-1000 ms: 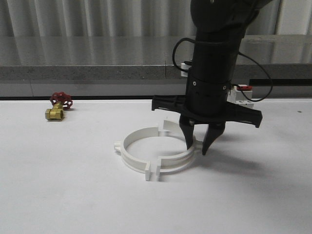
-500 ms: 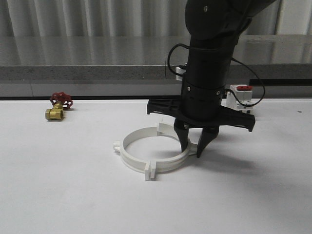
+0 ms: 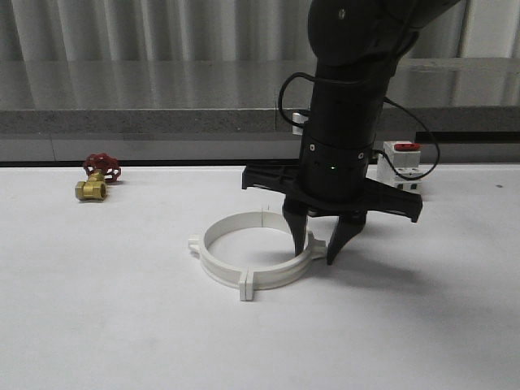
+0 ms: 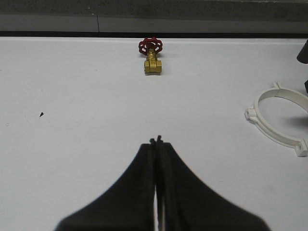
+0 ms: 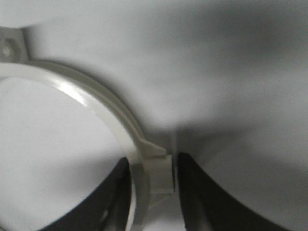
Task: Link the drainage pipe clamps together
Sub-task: 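Open the right gripper and lift it away from the ring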
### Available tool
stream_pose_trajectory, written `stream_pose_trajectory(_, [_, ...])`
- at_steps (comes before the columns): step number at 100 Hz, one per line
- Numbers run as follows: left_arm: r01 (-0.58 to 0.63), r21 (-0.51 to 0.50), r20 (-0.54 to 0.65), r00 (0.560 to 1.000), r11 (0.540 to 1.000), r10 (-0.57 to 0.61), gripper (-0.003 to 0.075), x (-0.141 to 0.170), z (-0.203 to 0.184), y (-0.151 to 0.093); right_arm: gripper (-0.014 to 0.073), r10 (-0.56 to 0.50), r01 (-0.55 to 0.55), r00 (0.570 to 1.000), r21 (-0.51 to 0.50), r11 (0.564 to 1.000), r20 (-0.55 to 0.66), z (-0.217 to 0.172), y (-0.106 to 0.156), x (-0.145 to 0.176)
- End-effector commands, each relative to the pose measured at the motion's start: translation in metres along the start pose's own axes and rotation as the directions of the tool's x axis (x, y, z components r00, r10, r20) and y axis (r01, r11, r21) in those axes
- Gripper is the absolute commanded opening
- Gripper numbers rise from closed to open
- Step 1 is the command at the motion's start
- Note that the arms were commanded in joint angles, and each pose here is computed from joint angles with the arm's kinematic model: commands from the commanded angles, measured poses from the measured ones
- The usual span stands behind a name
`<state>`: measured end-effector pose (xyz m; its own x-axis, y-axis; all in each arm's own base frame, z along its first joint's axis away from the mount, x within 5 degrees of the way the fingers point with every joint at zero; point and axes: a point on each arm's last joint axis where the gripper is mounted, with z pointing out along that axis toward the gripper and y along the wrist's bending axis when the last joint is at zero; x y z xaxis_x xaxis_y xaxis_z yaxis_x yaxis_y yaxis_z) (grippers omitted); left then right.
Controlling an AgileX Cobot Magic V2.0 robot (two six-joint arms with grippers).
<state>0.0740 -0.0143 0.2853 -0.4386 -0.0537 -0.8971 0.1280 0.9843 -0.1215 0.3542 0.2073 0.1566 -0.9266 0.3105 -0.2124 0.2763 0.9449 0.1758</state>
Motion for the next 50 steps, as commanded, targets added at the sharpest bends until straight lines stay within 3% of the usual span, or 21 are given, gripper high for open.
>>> stream_pose_trajectory(1, [0.007, 0.011, 0.089, 0.996, 1.0, -0.008, -0.002, -0.014, -0.003, -0.002, 0.0384, -0.002, 0.006, 0.998, -0.062, 0.998, 0.06, -0.025, 0.008, -0.009])
stream_pose_trajectory(11, [0.007, 0.011, 0.089, 0.996, 1.0, -0.008, -0.002, -0.014, -0.003, -0.002, 0.0444, -0.002, 0.006, 0.998, -0.061, 0.998, 0.06, -0.025, 0.008, -0.009])
stream_pose_trajectory(25, [0.007, 0.011, 0.089, 0.996, 1.0, -0.008, -0.002, -0.014, -0.003, -0.002, 0.0442, -0.03, 0.035, 0.997, -0.063, 0.997, 0.066, -0.029, 0.009, -0.01])
stream_pose_trajectory(50, [0.007, 0.011, 0.089, 0.996, 1.0, -0.008, -0.002, -0.014, -0.003, -0.002, 0.0442, -0.195, 0.215, 0.965, -0.103, 0.971, 0.178, -0.075, 0.01, -0.02])
